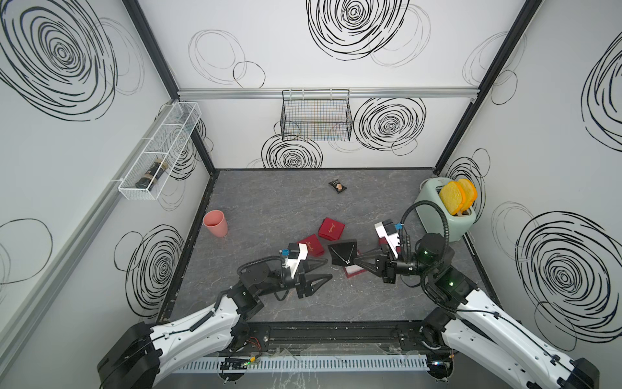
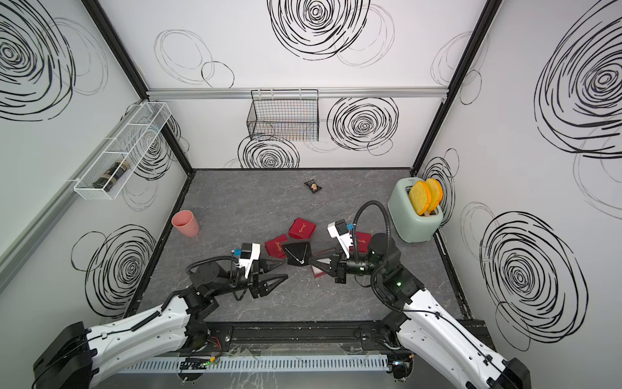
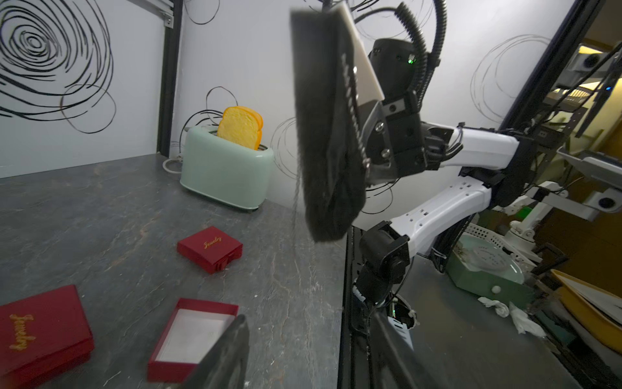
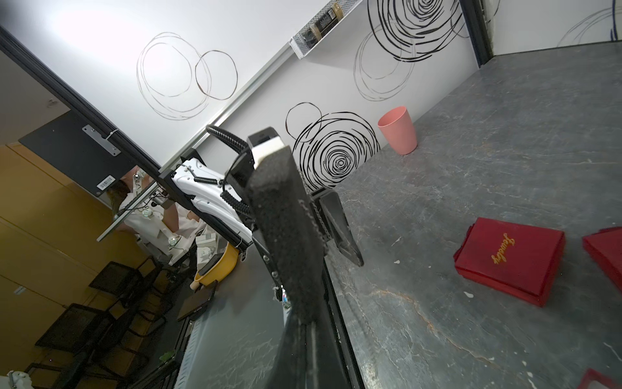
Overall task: Take the necklace out of the lift-off lid jewelry box
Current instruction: Take out the inner lining from the jewelry box, then pick up the necklace from the inner lining, then place the necklace at the center of the board, then place the inner lining in the jewelry box.
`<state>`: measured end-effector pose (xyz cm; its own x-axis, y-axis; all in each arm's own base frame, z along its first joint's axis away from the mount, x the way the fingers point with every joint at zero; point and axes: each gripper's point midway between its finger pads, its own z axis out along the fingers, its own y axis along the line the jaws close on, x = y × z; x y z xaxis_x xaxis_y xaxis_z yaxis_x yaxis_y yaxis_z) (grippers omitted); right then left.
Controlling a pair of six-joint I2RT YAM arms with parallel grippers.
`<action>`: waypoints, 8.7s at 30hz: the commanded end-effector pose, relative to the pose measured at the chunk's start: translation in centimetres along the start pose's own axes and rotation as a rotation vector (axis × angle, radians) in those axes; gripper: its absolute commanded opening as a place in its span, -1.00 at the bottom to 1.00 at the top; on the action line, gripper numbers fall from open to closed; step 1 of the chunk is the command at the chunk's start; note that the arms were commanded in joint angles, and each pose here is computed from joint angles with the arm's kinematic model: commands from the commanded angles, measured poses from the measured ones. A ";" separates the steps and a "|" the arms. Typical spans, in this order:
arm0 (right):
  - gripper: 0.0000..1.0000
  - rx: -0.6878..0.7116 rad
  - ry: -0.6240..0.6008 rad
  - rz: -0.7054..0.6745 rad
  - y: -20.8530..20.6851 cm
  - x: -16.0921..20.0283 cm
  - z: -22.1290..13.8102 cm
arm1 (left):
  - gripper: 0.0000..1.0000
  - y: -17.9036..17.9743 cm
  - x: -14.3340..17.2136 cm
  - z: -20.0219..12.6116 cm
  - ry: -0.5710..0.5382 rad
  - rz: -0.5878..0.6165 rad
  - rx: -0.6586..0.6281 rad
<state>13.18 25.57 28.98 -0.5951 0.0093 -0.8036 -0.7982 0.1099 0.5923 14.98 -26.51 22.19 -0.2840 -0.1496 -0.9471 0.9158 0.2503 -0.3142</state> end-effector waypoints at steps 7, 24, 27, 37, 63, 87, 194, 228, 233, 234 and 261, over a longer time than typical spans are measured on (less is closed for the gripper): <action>-1.00 -0.025 0.031 0.031 0.1 1.0 -0.1 | 0.24 3.7 -0.5 -1.8 -0.079 0.070 -0.234; -1.00 -0.073 0.121 0.113 0.6 3.8 1.4 | 0.00 0.1 -1.8 1.2 -0.081 0.169 0.030; -1.00 -0.068 0.116 0.113 0.5 4.0 1.5 | -0.02 -0.9 -1.7 1.2 -0.083 0.165 0.085; -1.00 -0.081 0.130 0.119 0.6 4.3 1.5 | -0.53 -0.1 -1.8 1.1 -0.076 0.176 0.031; -1.00 -0.089 0.138 0.115 0.7 4.5 1.4 | -0.72 -0.5 -1.5 2.3 -0.051 0.176 0.075; -1.00 0.046 0.104 0.239 -4.2 8.3 -0.3 | -1.00 5.7 -8.9 1.0 -0.142 0.344 -0.270; -1.00 0.817 0.238 0.265 -18.0 10.8 -3.3 | 0.30 19.6 1.0 1.4 0.375 0.040 -0.804; -1.00 0.700 0.499 0.577 -18.6 14.5 -3.1 | -0.13 10.6 13.5 7.8 0.418 0.131 -0.603; -1.00 0.726 0.521 0.571 -18.9 14.9 -3.5 | -0.14 10.9 13.9 8.2 0.424 0.135 -0.612; -1.00 0.739 0.526 0.567 -19.0 14.9 -3.7 | -0.15 11.1 13.9 8.2 0.425 0.137 -0.620; -0.45 0.974 0.578 0.388 -20.0 14.0 -4.2 | -0.17 11.5 13.7 8.8 0.424 0.145 -0.632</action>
<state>19.75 19.54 4.76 -0.9454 -0.2180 -0.2424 -0.2943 0.8906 0.3467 23.50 -33.45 4.21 -0.4006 0.3316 -0.8542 0.6631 0.7483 -0.0205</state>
